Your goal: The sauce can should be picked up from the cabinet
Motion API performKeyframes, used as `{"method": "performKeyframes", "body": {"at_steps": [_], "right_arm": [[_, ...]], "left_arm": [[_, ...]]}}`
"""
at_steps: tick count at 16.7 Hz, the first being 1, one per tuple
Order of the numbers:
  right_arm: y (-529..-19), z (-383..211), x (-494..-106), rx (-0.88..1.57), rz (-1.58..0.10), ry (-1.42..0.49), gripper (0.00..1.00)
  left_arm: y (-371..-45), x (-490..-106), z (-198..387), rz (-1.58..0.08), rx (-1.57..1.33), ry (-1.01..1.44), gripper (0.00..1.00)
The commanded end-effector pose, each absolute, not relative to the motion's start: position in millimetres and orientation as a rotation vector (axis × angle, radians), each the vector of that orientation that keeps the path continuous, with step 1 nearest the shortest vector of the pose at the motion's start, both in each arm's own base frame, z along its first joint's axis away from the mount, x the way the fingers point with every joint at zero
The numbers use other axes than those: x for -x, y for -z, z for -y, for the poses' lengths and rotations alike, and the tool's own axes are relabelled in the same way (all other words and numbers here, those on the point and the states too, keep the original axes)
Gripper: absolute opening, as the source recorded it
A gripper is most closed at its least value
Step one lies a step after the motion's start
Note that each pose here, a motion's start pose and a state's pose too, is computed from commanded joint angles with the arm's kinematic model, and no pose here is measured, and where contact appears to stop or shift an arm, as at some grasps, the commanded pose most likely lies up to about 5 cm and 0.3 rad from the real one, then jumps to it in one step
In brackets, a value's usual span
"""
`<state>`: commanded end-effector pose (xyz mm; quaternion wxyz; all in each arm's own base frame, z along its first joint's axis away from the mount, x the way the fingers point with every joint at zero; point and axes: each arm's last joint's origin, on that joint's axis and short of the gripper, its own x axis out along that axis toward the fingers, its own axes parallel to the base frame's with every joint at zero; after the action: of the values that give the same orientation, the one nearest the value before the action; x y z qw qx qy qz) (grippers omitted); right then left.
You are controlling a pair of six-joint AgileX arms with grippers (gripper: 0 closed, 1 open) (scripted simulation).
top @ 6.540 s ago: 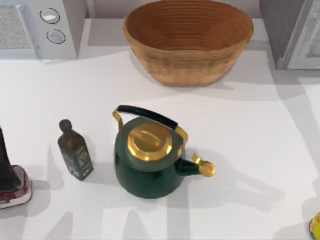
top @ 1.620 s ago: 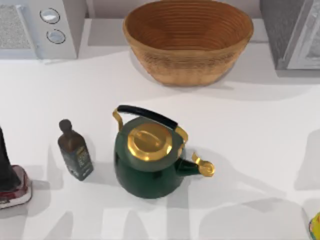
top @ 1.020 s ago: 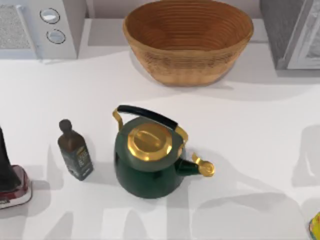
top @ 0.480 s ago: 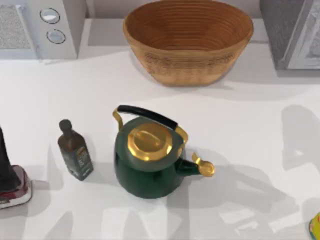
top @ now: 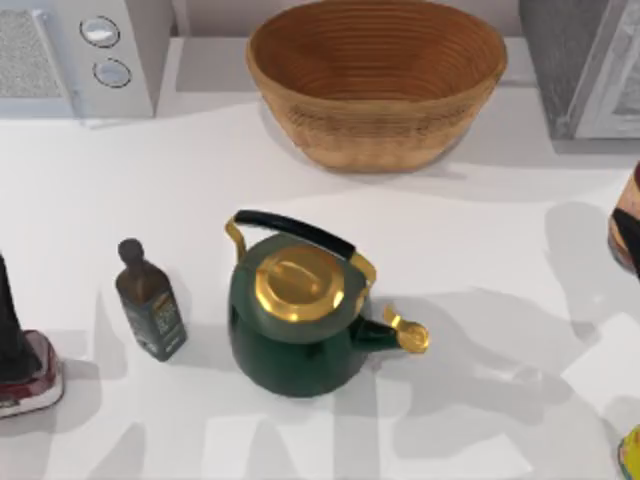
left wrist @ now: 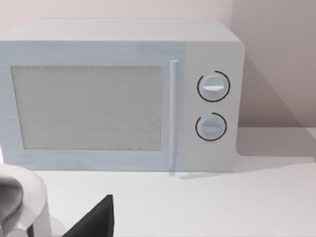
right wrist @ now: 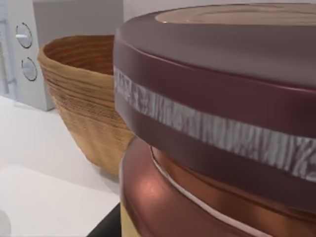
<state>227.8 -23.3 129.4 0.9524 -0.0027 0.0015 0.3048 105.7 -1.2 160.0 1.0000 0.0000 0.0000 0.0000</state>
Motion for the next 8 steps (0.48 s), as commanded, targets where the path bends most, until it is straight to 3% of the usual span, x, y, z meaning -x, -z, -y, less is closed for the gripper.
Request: {"method": "performKeyframes", "body": {"at_steps": [8], "right_arm": [[-86.0, 32.6, -238.5, 0.002, -0.005, -0.761, 0.00]], "left_arm": [[-160.0, -105.7, 1.2, 0.000, 0.000, 0.000, 1.00]]}}
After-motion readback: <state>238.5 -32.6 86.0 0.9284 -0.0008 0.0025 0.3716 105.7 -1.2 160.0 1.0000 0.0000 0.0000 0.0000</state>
